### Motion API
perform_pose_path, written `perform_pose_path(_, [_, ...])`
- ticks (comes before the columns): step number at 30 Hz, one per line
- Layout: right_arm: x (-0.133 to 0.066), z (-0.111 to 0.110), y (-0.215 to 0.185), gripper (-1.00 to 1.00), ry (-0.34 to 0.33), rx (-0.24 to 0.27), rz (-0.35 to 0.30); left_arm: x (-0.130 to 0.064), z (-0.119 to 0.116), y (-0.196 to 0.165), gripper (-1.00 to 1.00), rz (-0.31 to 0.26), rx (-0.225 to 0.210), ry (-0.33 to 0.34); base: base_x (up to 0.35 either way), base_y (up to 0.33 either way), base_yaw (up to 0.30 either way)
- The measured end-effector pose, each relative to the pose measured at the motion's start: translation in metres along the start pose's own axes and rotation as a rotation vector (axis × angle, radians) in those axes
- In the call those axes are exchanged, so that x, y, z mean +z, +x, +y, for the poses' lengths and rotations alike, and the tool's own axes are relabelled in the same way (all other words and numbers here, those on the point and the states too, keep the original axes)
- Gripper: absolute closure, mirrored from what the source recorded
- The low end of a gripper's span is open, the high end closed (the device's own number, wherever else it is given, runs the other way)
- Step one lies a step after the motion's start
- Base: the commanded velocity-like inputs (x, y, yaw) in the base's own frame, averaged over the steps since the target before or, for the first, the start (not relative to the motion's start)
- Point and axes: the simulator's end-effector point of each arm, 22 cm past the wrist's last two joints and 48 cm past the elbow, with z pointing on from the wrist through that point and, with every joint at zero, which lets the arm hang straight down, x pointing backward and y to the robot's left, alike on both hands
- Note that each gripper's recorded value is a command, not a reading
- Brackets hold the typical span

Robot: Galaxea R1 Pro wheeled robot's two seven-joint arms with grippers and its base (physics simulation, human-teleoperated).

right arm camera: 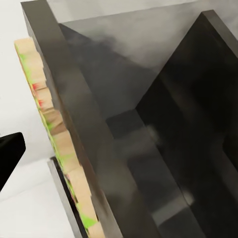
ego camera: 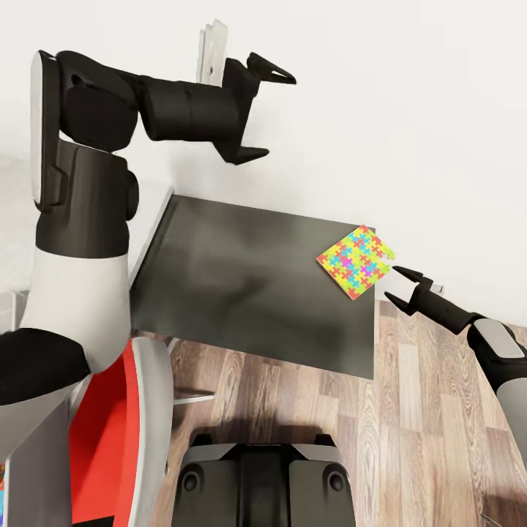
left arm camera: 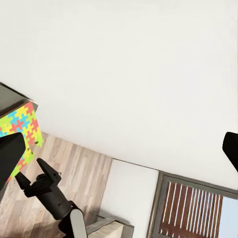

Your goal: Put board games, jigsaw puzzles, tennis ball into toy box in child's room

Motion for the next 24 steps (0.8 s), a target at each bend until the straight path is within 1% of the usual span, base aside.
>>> perform_pose_path(3, [0.0, 0.001, 0.0, -1.0, -0.001, -0.002, 0.001, -0.011, -0.004, -0.018, -1.0, -0.035, 0.015, -0.003, 0.0, 0.0, 0.0])
perform_pose_path(4, [0.0, 0.001, 0.0, -1.0, -0.001, -0.002, 0.001, -0.011, -0.004, -0.018, -1.0, -0.035, 0.015, -0.003, 0.0, 0.0, 0.0])
perform_pose_path(6, [0.0, 0.001, 0.0, -1.0, -0.002, -0.002, 0.001, -0.021, -0.009, -0.032, -1.0, -0.061, 0.028, -0.003, 0.0, 0.0, 0.0])
perform_pose_path(9, [0.0, 0.001, 0.0, -1.0, -0.002, -0.002, 0.001, -0.026, -0.011, -0.039, -1.0, -0.072, 0.034, -0.001, 0.0, 0.0, 0.0])
perform_pose_path(11, [0.0, 0.001, 0.0, -1.0, -0.002, -0.003, 0.001, -0.038, -0.015, -0.05, -1.0, -0.086, 0.042, 0.003, 0.0, 0.0, 0.0])
perform_pose_path(12, [0.0, 0.001, 0.0, -1.0, -0.002, -0.003, 0.001, -0.038, -0.015, -0.05, -1.0, -0.086, 0.042, 0.003, 0.0, 0.0, 0.0])
perform_pose_path(14, [0.0, 0.001, 0.0, -1.0, -0.002, -0.003, 0.001, -0.048, -0.017, -0.06, -1.0, -0.095, 0.045, 0.006, 0.0, 0.0, 0.0])
perform_pose_path(17, [0.0, 0.001, 0.0, -1.0, -0.002, -0.003, 0.001, -0.053, -0.017, -0.064, -1.0, -0.099, 0.046, 0.005, 0.0, 0.0, 0.0])
perform_pose_path(19, [0.0, 0.001, 0.0, -1.0, -0.002, -0.004, 0.001, -0.06, -0.017, -0.07, -1.0, -0.106, 0.048, 0.005, 0.0, 0.0, 0.0])
perform_pose_path(24, [0.0, 0.002, 0.0, -1.0, -0.003, -0.004, 0.0, -0.066, -0.018, -0.074, -1.0, -0.109, 0.05, 0.008, 0.0, 0.0, 0.0])
